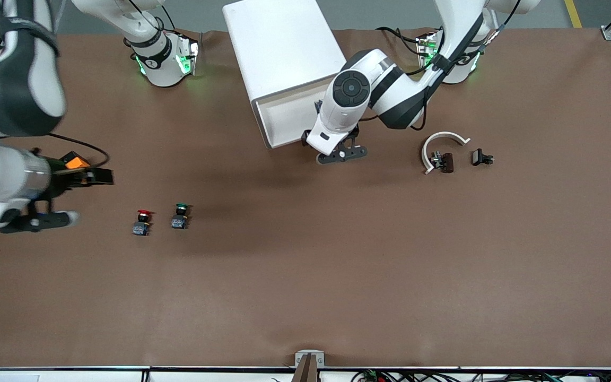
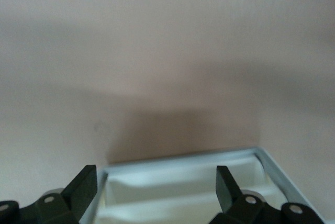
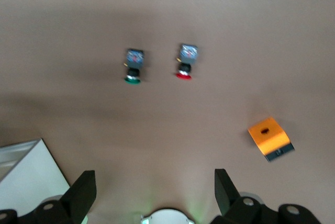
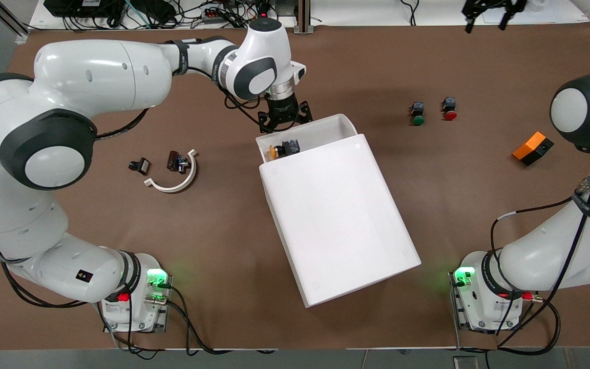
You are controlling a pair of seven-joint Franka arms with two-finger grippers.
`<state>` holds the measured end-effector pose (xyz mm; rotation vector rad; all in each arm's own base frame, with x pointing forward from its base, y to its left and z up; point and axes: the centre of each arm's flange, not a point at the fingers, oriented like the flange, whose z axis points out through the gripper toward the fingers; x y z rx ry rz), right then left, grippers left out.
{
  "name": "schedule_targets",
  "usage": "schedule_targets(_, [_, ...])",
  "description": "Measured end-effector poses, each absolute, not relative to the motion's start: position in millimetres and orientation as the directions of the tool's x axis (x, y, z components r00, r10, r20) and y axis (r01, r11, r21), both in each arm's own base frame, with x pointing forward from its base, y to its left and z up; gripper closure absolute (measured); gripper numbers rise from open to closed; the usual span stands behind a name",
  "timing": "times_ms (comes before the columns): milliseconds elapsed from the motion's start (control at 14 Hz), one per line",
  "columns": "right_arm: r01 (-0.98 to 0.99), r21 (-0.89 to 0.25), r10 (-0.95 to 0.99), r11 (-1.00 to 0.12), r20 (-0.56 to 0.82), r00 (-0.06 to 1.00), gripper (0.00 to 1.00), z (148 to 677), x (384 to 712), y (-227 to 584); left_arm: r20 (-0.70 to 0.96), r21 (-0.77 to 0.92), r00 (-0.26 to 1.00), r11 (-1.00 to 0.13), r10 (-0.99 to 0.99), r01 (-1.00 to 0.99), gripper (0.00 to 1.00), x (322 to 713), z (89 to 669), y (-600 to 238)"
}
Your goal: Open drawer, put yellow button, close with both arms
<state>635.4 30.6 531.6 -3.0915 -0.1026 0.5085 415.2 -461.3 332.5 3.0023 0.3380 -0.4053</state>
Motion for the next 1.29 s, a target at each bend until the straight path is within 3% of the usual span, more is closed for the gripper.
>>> schedule_targets(286, [0.027,0.063,0.006,-0.998,-0.324,0.946,0.0,548.4,626.3,-9.8,-0.349,0.048,0.919,-0.975,0.185,0.215,0.0,389.3,328.4,-475.4])
schedule_targets(786, [0.034,0.071,0.009,-0.997,-0.321,0.947,0.0,571.1,612.7,-6.5,-0.441,-0.002,0.886,-0.987,0.144,0.16,0.0,351.9,299.0,-495.1])
schedule_targets(1286, [0.002,0.07,-0.013,-0.998,-0.218,0.976,0.0,642.0,581.9,-21.1,-0.455,-0.02,0.877,-0.986,0.155,0.164,0.0,351.5,301.1,-494.9])
